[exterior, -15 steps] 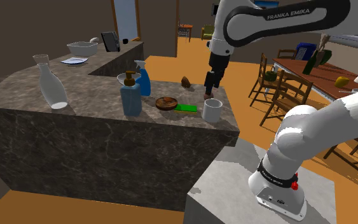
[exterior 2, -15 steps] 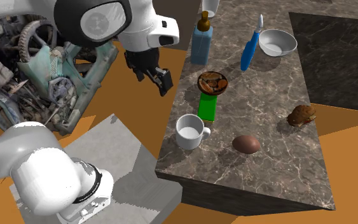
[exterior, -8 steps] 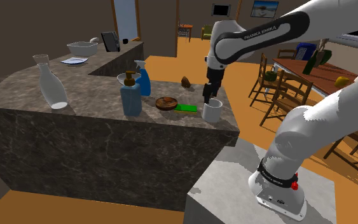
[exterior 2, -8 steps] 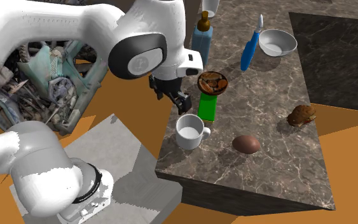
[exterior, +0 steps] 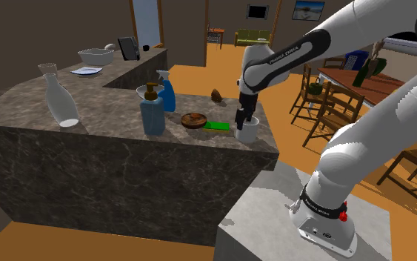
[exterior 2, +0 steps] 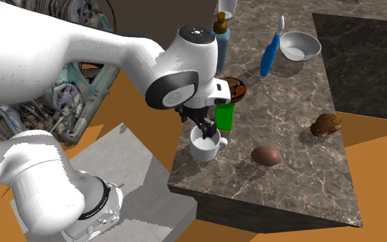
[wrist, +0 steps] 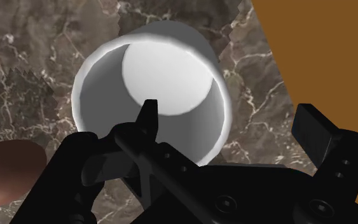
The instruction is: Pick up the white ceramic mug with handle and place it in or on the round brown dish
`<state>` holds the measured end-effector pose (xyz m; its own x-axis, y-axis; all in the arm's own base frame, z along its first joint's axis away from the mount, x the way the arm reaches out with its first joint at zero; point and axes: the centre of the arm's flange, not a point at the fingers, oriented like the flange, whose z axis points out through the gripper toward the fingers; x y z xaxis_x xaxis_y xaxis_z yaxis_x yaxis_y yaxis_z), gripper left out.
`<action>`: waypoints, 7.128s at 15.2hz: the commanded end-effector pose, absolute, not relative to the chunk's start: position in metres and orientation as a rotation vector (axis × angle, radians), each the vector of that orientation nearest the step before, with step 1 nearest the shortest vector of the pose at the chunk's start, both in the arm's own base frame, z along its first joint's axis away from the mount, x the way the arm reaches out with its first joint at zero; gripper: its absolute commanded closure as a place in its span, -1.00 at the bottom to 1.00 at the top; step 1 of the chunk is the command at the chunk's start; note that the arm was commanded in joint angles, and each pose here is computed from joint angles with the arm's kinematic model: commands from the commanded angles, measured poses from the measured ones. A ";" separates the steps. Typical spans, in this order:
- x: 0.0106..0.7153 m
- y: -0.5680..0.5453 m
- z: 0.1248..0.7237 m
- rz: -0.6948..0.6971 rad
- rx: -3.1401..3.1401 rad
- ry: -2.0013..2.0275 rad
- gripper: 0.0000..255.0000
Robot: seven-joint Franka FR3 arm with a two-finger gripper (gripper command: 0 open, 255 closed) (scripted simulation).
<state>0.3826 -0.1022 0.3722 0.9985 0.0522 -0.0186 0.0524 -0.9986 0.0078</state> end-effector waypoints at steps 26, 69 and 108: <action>0.383 -0.102 0.374 -0.028 3.132 0.082 1.00; 0.652 -0.012 0.475 -0.028 3.132 0.082 1.00; 0.653 -0.012 0.448 -0.028 3.132 0.082 -1.00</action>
<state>0.6530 -0.0120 0.4483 0.9985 0.0521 -0.0182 0.0522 -0.9986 0.0081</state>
